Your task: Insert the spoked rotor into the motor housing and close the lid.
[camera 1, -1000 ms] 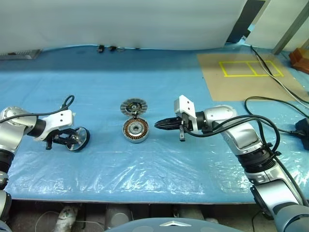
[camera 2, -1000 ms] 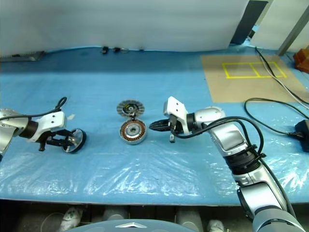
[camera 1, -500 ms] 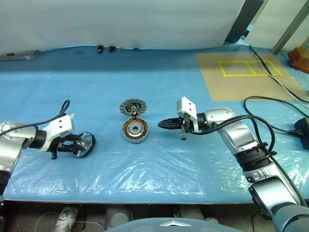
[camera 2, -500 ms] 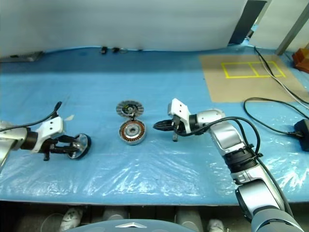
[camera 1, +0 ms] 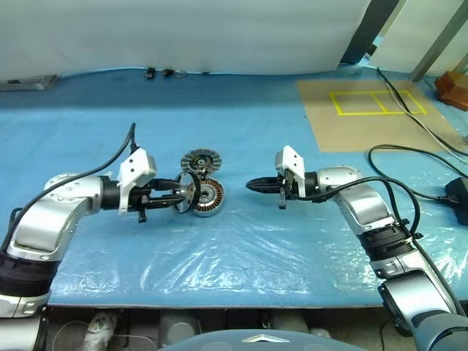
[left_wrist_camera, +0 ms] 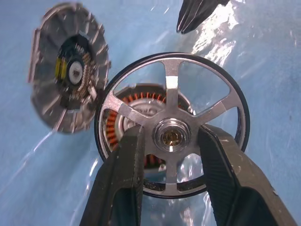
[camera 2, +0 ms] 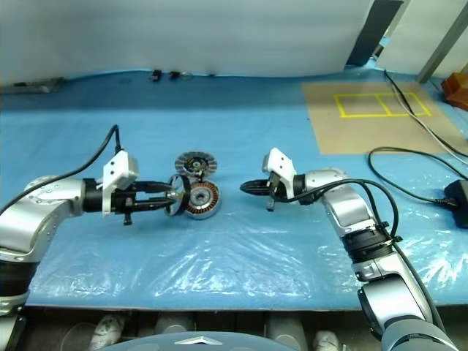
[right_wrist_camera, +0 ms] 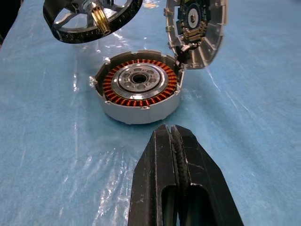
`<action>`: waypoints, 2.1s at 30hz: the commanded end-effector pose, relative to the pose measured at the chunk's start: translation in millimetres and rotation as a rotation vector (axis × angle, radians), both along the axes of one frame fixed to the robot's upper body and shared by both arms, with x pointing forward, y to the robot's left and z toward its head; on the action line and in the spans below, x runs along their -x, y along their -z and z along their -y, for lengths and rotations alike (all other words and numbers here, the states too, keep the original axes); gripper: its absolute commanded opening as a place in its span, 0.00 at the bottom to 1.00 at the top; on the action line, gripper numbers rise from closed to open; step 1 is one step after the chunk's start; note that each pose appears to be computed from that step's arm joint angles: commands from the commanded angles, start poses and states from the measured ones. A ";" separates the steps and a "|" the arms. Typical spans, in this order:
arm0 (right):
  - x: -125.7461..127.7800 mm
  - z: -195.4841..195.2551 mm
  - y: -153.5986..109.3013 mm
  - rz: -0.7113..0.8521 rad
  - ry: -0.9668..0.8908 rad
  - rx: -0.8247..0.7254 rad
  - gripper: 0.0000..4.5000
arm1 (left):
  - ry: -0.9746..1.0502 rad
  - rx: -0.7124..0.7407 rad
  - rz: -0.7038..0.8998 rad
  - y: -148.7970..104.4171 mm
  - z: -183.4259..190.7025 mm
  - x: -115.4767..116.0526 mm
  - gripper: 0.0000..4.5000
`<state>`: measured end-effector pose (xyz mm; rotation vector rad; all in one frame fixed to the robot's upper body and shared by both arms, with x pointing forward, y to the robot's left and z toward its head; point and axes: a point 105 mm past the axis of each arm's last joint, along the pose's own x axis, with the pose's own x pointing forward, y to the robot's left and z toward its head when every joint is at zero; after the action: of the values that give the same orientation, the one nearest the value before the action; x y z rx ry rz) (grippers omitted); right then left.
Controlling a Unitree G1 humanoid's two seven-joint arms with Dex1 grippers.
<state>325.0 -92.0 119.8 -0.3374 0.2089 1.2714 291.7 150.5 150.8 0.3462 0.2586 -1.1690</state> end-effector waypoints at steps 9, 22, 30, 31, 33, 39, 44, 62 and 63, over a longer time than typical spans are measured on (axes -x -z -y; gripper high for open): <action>41.4 -1.4 -18.1 -0.132 -0.107 -0.139 0.00 | 0.048 -0.028 -0.002 10.2 4.0 -19.3 0.37; 43.3 -11.1 -19.0 -0.096 -0.121 -0.103 0.00 | 0.076 -0.041 -0.005 17.7 11.7 -23.3 0.37; 33.9 -11.9 -17.3 -0.078 -0.071 -0.090 0.00 | 0.072 -0.085 -0.030 24.8 10.1 -22.1 0.37; 31.9 -11.4 -17.0 -0.077 -0.062 -0.089 0.00 | 0.075 -0.087 -0.030 25.2 11.1 -21.8 0.37; 29.5 -11.1 -16.5 -0.073 -0.054 -0.085 0.00 | 0.080 -0.101 -0.027 27.7 11.4 -21.5 0.37; 27.2 -11.5 -14.6 -0.074 -0.045 -0.082 0.00 | 0.058 -0.117 -0.024 27.8 7.9 -25.7 0.65; 26.0 -11.8 -11.7 -0.078 -0.037 -0.081 0.00 | 0.045 -0.098 0.001 20.3 7.8 -27.6 0.65; 23.6 -10.3 -5.2 -0.078 -0.020 -0.075 0.00 | 0.102 -0.109 0.046 13.0 20.6 -23.0 0.65; 23.7 -9.9 -4.4 -0.079 -0.017 -0.074 0.00 | 0.113 -0.118 0.071 11.4 21.0 -24.4 0.65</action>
<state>301.8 -84.1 117.7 -0.2102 0.2648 1.3008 313.1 130.1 129.7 0.4446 0.2979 -1.2513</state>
